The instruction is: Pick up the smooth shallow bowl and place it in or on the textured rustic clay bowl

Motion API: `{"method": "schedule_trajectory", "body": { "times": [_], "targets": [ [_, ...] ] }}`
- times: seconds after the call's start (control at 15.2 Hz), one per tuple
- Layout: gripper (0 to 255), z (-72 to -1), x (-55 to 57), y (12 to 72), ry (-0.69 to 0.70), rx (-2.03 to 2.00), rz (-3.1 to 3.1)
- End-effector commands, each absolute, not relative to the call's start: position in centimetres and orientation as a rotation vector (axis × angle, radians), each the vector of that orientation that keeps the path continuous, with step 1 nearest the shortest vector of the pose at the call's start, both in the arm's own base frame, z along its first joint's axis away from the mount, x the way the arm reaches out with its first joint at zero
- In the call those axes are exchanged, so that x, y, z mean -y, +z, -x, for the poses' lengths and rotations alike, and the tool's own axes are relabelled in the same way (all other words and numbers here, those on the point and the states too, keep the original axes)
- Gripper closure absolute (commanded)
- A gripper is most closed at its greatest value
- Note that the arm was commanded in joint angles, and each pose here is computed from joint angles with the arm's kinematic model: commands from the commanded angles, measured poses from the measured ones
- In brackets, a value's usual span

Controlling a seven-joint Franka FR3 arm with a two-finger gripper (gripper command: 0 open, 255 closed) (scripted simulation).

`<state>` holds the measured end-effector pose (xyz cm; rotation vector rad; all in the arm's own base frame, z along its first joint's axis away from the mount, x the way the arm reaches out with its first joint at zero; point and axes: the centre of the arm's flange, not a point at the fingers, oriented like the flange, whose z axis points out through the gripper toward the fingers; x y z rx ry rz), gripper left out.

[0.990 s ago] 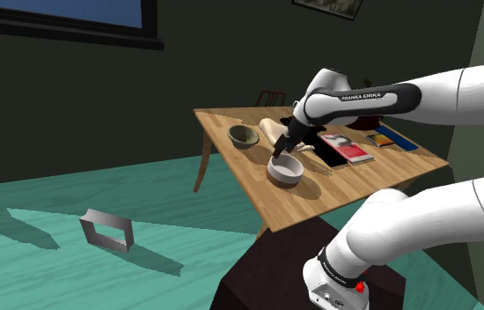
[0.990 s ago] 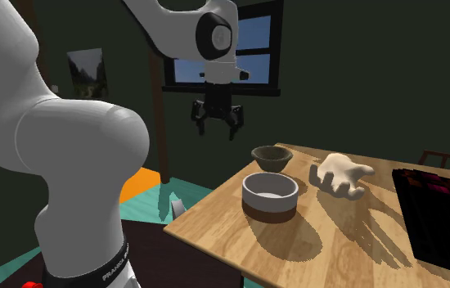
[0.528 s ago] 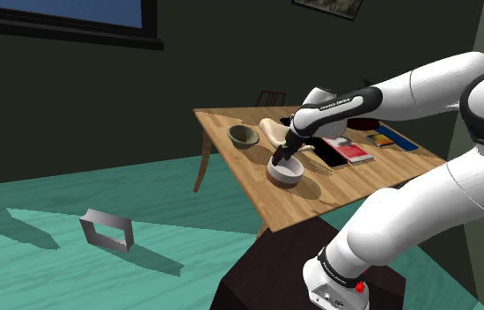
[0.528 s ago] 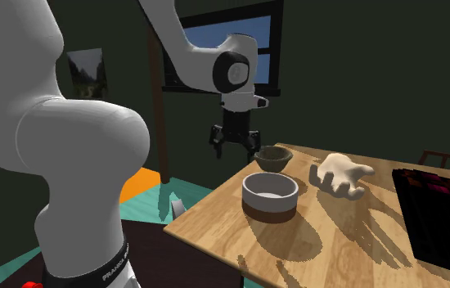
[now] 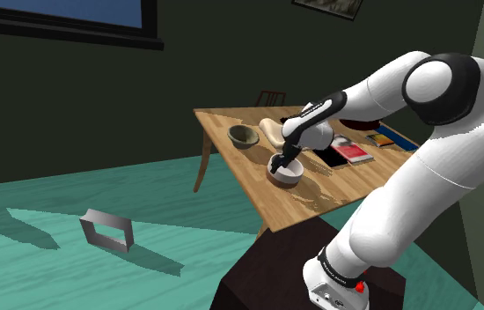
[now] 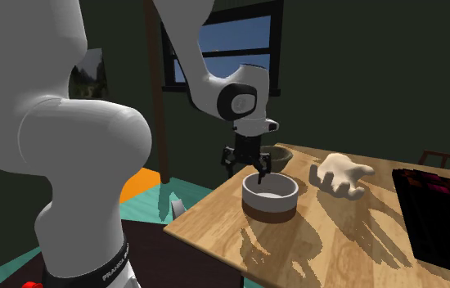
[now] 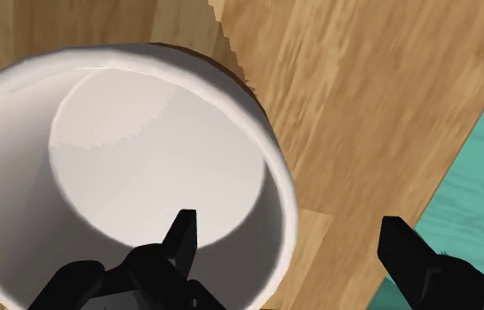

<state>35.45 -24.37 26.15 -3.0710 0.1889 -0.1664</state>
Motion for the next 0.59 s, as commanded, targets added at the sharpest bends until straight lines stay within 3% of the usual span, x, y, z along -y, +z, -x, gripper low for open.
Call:
{"method": "schedule_trajectory", "body": {
  "times": [0.0, 0.53],
  "targets": [
    [0, -35.7, 24.4, 25.1, -0.167, -0.190, 3.072],
    [0, -35.9, 24.3, 23.7, -0.167, -0.190, 3.072]
  ]
}}
